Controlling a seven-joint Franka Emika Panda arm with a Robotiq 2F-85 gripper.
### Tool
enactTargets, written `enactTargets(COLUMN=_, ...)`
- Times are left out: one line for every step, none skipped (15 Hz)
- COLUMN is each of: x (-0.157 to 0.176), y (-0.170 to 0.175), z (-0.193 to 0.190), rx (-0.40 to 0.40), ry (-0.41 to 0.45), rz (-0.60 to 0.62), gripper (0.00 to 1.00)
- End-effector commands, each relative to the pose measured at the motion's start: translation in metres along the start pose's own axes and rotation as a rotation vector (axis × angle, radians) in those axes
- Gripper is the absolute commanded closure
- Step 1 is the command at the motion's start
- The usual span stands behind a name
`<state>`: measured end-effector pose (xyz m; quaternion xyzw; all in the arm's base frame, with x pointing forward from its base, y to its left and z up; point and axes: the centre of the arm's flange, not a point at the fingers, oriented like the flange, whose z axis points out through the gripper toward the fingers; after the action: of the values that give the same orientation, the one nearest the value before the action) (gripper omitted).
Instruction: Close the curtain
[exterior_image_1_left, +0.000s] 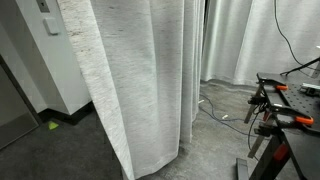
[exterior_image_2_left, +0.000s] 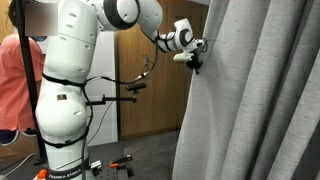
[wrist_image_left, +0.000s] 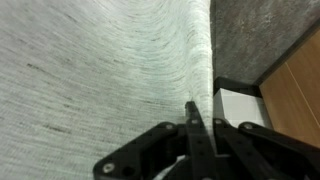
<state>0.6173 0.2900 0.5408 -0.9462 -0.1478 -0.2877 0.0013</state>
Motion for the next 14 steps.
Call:
enactTargets(x=-0.041, y=-0.052, z=0.042, rx=0.040, ry=-0.131, rz=-0.077, gripper=0.99)
enactTargets(x=-0.042, y=-0.059, z=0.040, rx=0.039, ry=-0.129, rz=-0.091, gripper=0.99)
enactTargets(x=-0.041, y=-0.066, z=0.038, rx=0.041, ry=-0.127, rz=-0.102, gripper=0.99)
enactTargets(x=-0.038, y=-0.075, z=0.036, rx=0.042, ry=-0.127, rz=-0.111, gripper=0.99)
enactTargets(x=-0.037, y=-0.082, z=0.034, rx=0.045, ry=-0.125, rz=-0.122, gripper=0.99)
enactTargets(x=-0.034, y=-0.090, z=0.031, rx=0.051, ry=-0.121, rz=-0.137, gripper=0.99)
enactTargets(x=-0.032, y=-0.098, z=0.029, rx=0.062, ry=-0.117, rz=-0.146, gripper=0.99)
enactTargets(x=-0.030, y=-0.106, z=0.025, rx=0.077, ry=-0.107, rz=-0.162, gripper=0.99)
enactTargets(x=-0.031, y=-0.117, z=0.024, rx=0.094, ry=-0.105, rz=-0.183, gripper=0.99)
enactTargets(x=-0.031, y=-0.129, z=0.022, rx=0.119, ry=-0.093, rz=-0.204, gripper=0.99)
enactTargets(x=-0.030, y=-0.137, z=0.019, rx=0.133, ry=-0.082, rz=-0.225, gripper=0.99)
enactTargets(x=-0.031, y=-0.145, z=0.017, rx=0.145, ry=-0.077, rz=-0.244, gripper=0.99)
enactTargets(x=-0.031, y=-0.151, z=0.016, rx=0.156, ry=-0.073, rz=-0.266, gripper=0.99)
enactTargets(x=-0.036, y=-0.161, z=0.022, rx=0.166, ry=-0.088, rz=-0.291, gripper=0.99)
